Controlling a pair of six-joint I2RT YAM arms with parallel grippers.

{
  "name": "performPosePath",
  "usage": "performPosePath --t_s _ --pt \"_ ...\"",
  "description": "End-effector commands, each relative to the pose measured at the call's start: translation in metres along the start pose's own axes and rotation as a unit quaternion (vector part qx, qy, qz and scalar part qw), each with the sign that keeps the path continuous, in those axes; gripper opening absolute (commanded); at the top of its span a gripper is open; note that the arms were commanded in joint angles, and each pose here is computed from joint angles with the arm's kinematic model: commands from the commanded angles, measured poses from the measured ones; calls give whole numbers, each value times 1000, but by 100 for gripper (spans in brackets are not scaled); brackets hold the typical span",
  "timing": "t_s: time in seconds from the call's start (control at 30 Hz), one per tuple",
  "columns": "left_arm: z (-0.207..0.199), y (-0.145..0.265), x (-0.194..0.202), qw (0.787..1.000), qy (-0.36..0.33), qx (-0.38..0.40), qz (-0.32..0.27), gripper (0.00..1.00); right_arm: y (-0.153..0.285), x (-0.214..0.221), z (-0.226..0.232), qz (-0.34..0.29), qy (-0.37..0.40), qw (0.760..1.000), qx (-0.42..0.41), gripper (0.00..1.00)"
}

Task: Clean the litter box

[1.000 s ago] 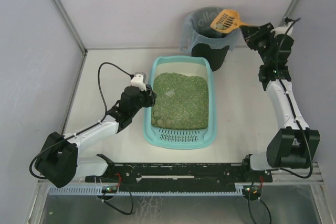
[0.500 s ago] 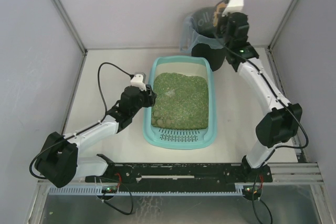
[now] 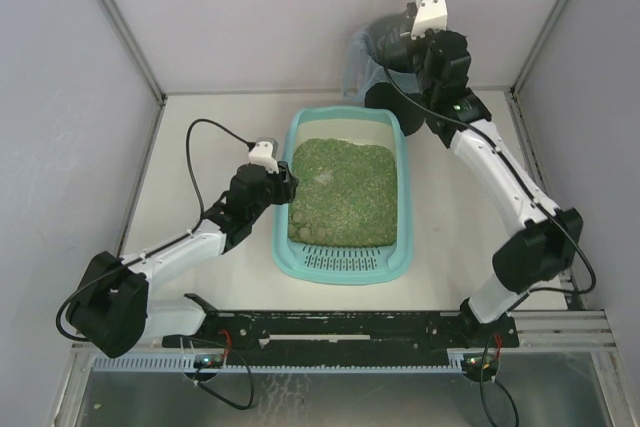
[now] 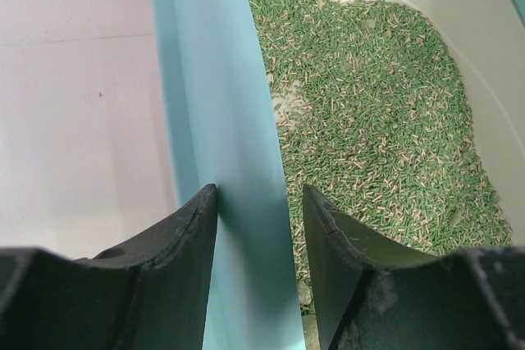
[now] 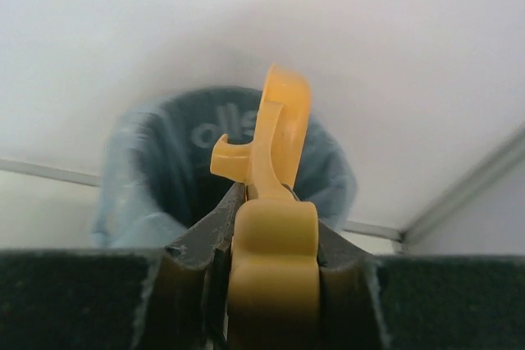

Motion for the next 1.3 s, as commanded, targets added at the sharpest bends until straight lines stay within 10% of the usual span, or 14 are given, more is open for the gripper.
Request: performPosePath --t_s 0.0,0.53,0.97,1.27 --pt "-18 0 -19 999 9 41 -22 49 62 -72 22 -78 -104 983 -130 0" --pt "-16 2 -20 999 8 36 -25 49 154 0 58 118 -242 904 -331 0" --pt "-16 2 -20 999 9 37 -25 49 191 116 90 363 -66 898 -240 0" --pt "-17 0 -18 999 9 40 -21 49 228 134 152 393 -68 751 -526 0"
Point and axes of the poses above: each gripper's point midway between its finger pads, its own y axis back along the fingers, its own z axis along the line the jaws close on, x = y × z, the point moved 4 cm from there along y, back along the fingers, and after that the axes turned 13 degrees about -y, right-handed, at the moved point
